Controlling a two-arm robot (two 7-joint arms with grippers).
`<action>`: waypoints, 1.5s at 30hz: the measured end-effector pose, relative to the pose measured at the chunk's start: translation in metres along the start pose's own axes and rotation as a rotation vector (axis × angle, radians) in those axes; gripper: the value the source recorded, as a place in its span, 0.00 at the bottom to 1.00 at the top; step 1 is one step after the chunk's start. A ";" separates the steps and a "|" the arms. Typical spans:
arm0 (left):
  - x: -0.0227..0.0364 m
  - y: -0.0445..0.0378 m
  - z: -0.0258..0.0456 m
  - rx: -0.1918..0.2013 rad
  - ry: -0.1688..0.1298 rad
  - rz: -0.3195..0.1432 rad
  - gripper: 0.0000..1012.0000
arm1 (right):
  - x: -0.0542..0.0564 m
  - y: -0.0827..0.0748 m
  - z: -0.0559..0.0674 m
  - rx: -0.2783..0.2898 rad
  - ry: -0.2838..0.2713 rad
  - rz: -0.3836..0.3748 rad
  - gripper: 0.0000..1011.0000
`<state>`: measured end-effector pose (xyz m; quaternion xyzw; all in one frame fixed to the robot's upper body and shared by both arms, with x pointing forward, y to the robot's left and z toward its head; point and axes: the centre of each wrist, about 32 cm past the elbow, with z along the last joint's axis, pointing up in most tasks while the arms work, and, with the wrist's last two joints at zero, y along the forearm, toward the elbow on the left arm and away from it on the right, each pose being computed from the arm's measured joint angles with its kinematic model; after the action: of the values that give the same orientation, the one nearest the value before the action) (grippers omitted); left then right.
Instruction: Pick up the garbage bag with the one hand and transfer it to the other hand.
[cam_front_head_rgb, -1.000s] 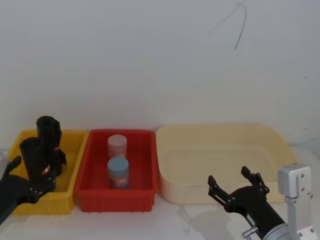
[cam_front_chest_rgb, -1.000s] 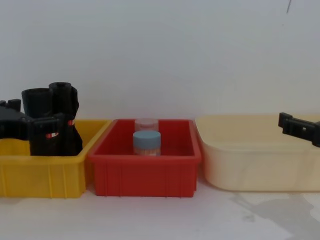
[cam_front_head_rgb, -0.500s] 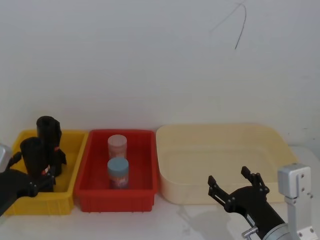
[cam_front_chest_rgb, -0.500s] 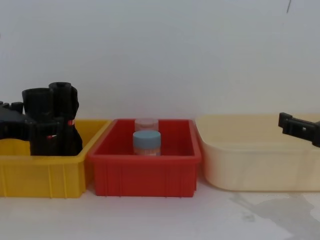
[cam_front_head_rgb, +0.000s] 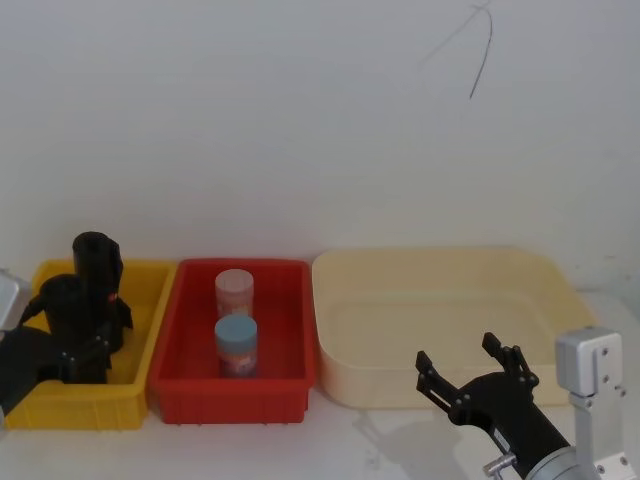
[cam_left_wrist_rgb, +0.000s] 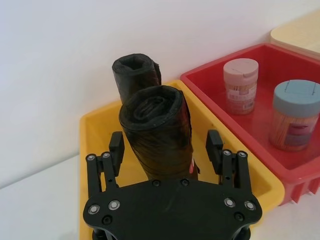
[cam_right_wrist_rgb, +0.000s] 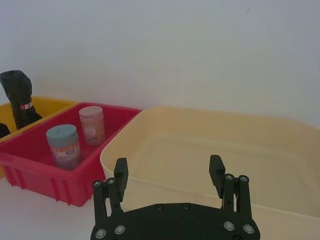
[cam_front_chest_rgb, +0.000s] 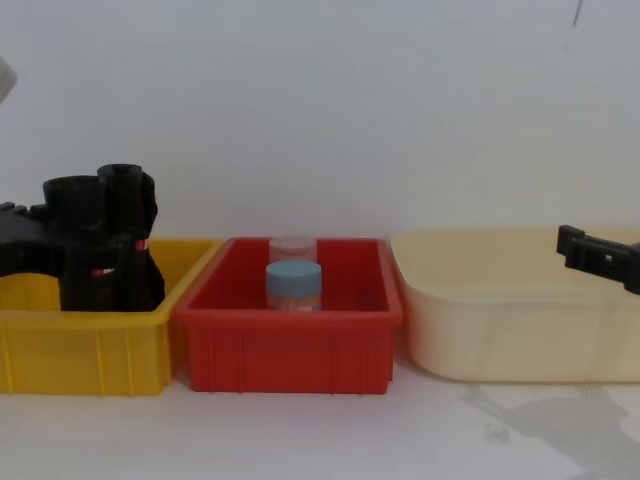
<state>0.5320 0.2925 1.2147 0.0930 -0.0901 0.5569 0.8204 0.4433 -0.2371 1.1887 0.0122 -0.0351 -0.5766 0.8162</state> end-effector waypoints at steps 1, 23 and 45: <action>0.0003 -0.0006 0.0000 0.000 -0.001 0.000 0.98 | 0.000 0.000 0.000 0.000 0.000 0.000 0.99; 0.0033 -0.0076 0.0013 0.000 -0.009 -0.002 0.52 | 0.000 0.000 0.000 0.000 0.000 0.000 0.99; 0.0134 -0.0209 0.0688 -0.159 -0.025 -0.147 0.40 | 0.000 0.000 0.000 0.000 0.000 0.000 0.99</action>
<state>0.5533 0.2795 1.2835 0.0409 -0.1375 0.4853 0.8625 0.4433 -0.2371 1.1887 0.0122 -0.0351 -0.5766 0.8162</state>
